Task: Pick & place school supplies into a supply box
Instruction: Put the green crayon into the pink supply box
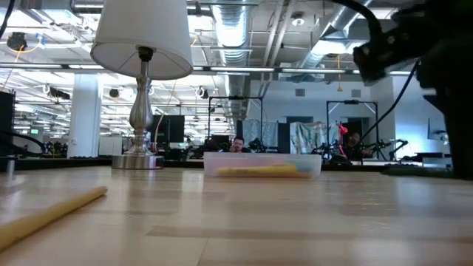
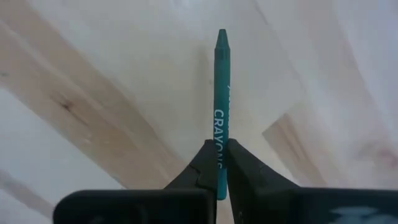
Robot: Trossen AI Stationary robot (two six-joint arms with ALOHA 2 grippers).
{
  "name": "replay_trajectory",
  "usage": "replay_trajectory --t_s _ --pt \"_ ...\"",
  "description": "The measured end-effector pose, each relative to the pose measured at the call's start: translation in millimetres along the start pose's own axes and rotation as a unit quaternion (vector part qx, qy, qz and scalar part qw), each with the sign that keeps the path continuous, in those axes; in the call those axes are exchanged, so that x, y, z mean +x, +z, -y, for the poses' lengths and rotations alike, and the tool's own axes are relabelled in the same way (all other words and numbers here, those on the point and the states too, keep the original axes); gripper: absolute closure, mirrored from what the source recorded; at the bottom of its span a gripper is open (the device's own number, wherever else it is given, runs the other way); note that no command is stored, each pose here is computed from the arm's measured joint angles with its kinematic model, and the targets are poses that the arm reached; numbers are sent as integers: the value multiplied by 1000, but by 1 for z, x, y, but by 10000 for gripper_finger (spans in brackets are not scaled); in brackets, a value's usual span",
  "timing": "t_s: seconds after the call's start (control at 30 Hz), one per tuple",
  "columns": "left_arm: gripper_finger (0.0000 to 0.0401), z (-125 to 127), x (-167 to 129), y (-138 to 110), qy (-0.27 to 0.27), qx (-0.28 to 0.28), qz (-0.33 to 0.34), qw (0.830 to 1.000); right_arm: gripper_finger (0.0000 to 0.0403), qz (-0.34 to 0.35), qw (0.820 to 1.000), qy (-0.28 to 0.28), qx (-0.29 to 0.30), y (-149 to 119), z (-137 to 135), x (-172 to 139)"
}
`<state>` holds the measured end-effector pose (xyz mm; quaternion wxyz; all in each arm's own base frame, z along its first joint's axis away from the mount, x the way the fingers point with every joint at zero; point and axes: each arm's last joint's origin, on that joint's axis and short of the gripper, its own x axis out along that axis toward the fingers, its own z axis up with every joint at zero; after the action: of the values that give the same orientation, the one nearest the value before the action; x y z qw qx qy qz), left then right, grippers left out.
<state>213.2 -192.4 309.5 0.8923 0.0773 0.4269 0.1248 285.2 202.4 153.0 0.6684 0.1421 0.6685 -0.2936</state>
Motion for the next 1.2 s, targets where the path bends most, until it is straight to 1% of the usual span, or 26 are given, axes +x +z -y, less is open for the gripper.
replay_trajectory --t_s 0.13,0.27,0.4,0.53,0.67,0.83,0.9,1.0,1.07,1.2 --pt "216 2 -3 -1 7 -17 14 1000 401 12 999 -7 -39 9 3 -13" --pt "216 4 -4 -3 3 -31 16 999 402 66 995 6 -72 26 12 -36" --pt "216 5 -6 -3 13 -50 33 998 402 121 986 3 -117 54 35 -56" --pt "216 7 -8 -3 18 -61 55 996 402 147 973 -3 -178 93 65 -65" --pt "216 8 -9 -2 24 -68 75 995 402 156 965 0 -212 135 92 -61" --pt "216 10 -10 2 31 -86 104 990 400 173 953 25 -249 181 119 -48" --pt "216 9 -10 3 38 -94 116 988 399 176 947 32 -269 192 129 -44" --pt "216 9 -10 3 42 -100 121 987 398 189 939 43 -283 210 142 -38" --pt "216 9 -10 3 43 -103 123 986 397 172 941 39 -288 216 154 -31" --pt "216 9 -10 3 45 -104 125 986 389 176 943 50 -279 230 169 -25"
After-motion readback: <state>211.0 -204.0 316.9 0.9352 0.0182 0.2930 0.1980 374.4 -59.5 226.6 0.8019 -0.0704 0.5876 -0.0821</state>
